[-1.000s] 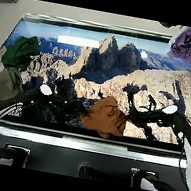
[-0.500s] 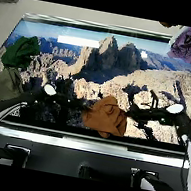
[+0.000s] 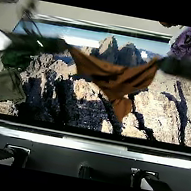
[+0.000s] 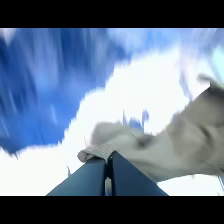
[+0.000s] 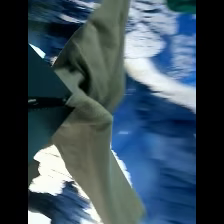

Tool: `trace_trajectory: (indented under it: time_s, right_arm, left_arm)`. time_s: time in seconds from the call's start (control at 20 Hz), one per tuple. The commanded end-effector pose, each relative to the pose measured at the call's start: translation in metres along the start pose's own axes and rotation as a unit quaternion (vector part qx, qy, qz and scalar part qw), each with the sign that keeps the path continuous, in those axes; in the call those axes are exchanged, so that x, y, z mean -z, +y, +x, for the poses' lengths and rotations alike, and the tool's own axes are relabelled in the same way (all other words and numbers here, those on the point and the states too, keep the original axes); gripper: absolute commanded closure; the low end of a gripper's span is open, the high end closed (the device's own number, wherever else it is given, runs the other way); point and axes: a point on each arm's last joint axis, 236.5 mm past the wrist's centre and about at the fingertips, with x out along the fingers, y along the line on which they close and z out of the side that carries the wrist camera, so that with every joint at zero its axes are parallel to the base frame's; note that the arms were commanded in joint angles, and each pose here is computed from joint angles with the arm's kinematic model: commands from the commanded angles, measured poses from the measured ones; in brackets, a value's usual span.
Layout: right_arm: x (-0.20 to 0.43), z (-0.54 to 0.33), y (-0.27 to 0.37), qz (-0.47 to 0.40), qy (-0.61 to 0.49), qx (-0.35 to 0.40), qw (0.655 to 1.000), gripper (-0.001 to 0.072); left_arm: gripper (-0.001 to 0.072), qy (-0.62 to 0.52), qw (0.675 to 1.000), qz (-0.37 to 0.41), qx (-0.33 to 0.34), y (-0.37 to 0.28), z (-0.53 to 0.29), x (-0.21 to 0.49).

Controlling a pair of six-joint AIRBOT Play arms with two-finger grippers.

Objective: Fold the clothes and pants, and hang the long-sleeved shirts on hangers.

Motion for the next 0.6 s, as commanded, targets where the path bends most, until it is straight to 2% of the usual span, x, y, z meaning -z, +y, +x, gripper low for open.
trace_trajectory:
  time_s: [0.0, 0.15, 0.35, 0.45, 0.55]
  right_arm:
    - [-0.087, -0.111, 0.054, -0.107, -0.141, 0.048, 0.983, 0.0686]
    - [-0.105, -0.198, 0.089, -0.154, -0.228, 0.096, 0.957, 0.0686]
    - [-0.102, -0.286, 0.099, -0.164, -0.308, 0.180, 0.920, 0.0686]
    - [-0.106, -0.297, 0.097, -0.155, -0.326, 0.191, 0.913, 0.0685]
    - [-0.112, -0.275, 0.088, -0.124, -0.313, 0.174, 0.925, 0.0686]
  left_arm:
    - [0.0692, -0.140, 0.985, 0.091, -0.044, -0.046, -0.123, -0.090]
    - [0.0692, -0.214, 0.969, 0.113, -0.043, -0.083, -0.208, -0.102]
    - [0.0691, -0.287, 0.948, 0.100, -0.095, -0.086, -0.299, -0.099]
    - [0.0692, -0.308, 0.940, 0.090, -0.116, -0.080, -0.317, -0.101]
    - [0.0692, -0.298, 0.943, 0.071, -0.131, -0.067, -0.308, -0.100]
